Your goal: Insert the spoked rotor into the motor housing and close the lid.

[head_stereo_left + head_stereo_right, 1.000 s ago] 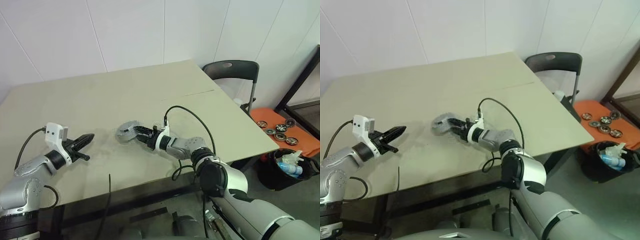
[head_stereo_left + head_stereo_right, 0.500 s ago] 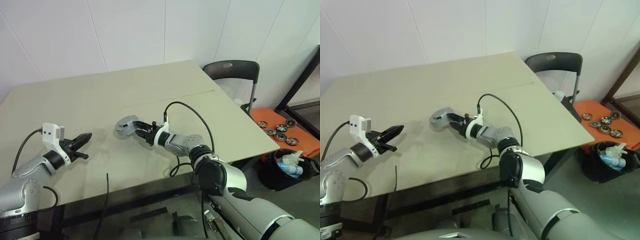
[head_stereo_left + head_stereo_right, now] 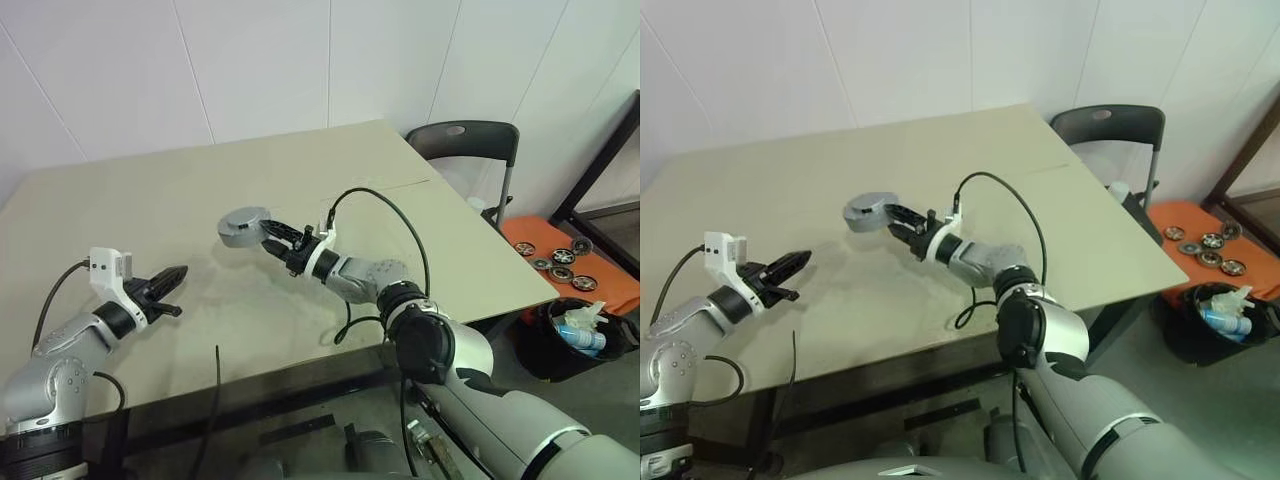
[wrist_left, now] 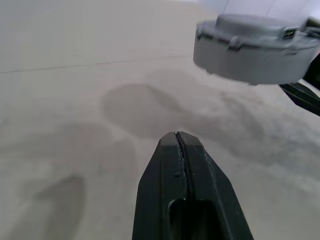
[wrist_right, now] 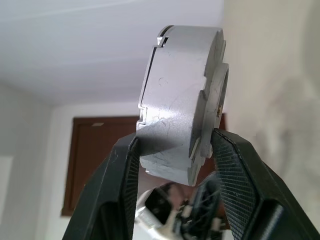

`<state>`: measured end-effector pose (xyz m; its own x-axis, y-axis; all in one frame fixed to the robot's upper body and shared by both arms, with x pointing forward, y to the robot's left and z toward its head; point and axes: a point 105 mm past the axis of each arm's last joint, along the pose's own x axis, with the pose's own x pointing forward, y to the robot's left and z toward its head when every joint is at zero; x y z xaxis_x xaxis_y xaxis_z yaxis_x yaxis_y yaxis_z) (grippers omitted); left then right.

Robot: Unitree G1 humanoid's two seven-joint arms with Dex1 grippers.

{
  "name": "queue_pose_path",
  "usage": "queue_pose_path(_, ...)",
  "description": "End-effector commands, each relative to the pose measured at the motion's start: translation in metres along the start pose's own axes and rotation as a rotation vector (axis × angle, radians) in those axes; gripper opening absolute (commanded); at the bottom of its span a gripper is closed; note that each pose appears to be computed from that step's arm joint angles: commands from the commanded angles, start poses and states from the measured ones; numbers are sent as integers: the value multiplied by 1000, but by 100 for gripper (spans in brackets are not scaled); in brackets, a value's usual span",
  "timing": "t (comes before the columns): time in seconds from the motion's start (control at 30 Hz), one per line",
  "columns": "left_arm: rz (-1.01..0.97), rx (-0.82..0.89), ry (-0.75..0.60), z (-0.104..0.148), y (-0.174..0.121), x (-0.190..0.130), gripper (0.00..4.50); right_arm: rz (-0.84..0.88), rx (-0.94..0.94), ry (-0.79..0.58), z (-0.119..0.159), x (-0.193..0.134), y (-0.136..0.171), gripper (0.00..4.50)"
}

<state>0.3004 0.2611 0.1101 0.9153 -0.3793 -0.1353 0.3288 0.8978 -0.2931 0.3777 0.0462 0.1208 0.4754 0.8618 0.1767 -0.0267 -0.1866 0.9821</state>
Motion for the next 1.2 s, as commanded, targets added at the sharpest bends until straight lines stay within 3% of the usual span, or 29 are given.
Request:
queue_pose_path(0.03,-5,-83,-130,28,-1,-2,0,166,-56,49,0,12,48,211)
queue_pose_path(0.27,-16,-232,-265,49,0,-14,0,168,-70,55,2,11,52,211)
queue_pose_path(0.33,-14,-251,-283,51,1,-17,39,165,-72,55,1,11,52,211)
queue_pose_path(0.57,-12,-371,-333,53,6,-19,256,177,-71,64,0,14,56,211)
queue_pose_path(0.73,-99,-419,-268,41,-14,-8,431,188,-74,74,-2,15,60,211)
queue_pose_path(0.77,-122,-436,-256,38,-19,-5,449,187,-75,76,-2,16,60,211)
queue_pose_path(0.93,-176,-534,-246,35,-30,10,449,187,-77,78,-2,15,60,211)
queue_pose_path(1.2,-243,-597,-350,59,-39,20,449,177,-88,85,-2,14,59,211)
